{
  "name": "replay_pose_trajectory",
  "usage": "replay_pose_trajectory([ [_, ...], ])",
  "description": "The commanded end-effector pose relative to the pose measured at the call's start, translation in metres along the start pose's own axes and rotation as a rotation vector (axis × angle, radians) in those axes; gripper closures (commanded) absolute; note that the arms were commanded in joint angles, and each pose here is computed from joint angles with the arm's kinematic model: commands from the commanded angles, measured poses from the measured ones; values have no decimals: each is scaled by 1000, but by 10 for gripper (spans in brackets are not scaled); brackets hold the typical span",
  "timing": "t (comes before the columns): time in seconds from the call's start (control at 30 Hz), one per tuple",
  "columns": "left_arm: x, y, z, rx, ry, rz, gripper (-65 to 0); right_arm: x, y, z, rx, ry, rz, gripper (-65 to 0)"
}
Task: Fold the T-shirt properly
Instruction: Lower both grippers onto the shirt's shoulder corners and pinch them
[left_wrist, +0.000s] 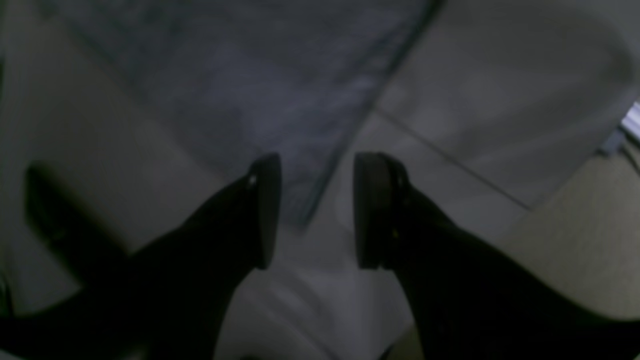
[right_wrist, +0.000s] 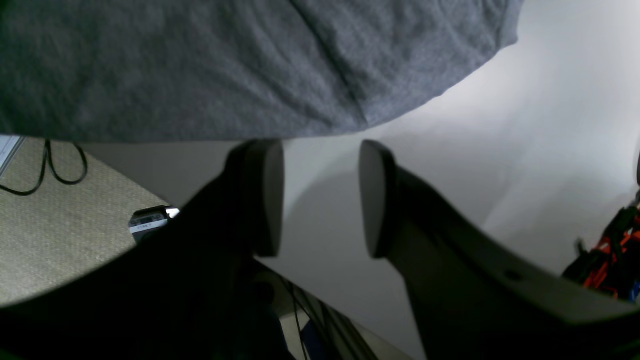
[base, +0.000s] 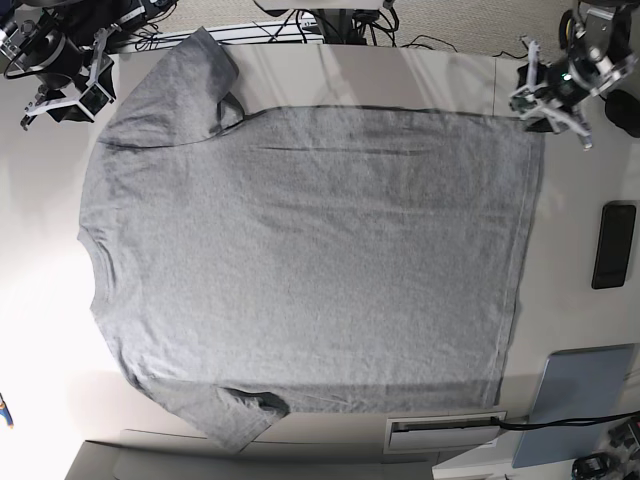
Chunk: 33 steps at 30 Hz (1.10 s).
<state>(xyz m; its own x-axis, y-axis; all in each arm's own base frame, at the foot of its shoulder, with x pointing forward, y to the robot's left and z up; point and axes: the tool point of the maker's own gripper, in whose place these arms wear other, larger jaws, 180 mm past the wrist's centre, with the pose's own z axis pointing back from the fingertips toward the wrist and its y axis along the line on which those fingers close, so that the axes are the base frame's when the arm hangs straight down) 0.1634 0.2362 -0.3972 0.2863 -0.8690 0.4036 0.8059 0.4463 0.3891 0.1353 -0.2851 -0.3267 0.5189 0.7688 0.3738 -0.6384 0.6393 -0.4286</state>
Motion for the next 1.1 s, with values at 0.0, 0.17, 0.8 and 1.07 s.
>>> replay_pose_trajectory([
  [0.0,-2,7,-4,23,15,-40,-254,4,-5,3,-15,-13,17,-249],
  [0.17,-18,13,-24,32,88,-131,-273,-5,-8,3,-26,39,37,-249],
  [0.8,-36,0,-38,-123,95,-124,0,-13,-15,2,-66,91,126,-249],
  [1.07,-34,-4,-39,-124,87,-113,0,5,24,-18,7,63,440,-249],
])
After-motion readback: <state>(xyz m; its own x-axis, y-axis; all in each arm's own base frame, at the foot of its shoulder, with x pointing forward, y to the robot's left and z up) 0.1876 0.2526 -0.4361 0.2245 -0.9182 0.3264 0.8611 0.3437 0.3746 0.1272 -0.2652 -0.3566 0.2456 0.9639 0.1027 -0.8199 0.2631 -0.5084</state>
